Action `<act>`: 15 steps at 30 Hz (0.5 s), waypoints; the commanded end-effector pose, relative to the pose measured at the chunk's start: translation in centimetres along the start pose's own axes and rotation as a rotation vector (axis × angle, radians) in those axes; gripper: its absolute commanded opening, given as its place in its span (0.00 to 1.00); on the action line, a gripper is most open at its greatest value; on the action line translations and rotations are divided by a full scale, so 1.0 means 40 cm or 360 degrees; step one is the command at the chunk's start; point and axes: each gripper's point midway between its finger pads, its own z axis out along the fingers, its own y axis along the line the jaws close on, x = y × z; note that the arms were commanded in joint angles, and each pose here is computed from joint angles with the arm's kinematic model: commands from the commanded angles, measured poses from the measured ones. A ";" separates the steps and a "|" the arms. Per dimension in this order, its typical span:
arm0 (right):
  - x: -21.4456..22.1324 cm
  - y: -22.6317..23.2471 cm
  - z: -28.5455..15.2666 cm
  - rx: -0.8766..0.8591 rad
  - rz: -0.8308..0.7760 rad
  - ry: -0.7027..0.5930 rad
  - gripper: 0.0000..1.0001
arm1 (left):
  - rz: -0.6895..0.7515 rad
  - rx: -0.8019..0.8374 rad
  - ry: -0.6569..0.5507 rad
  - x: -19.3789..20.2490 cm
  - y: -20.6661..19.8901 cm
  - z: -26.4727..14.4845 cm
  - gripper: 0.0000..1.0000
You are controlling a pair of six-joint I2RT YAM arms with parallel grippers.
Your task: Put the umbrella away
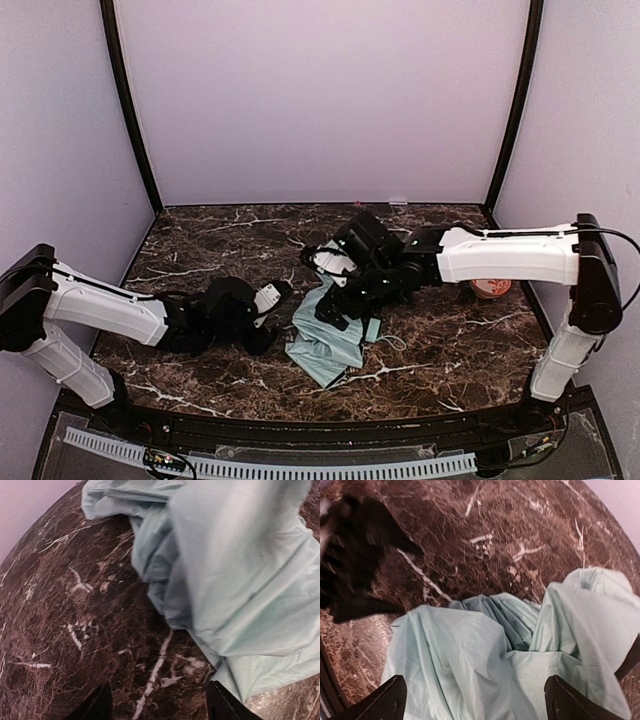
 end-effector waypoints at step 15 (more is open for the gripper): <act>0.245 -0.028 0.304 0.0116 -0.0110 0.0603 0.90 | -0.0310 -0.0293 -0.0027 0.004 0.143 -0.049 0.67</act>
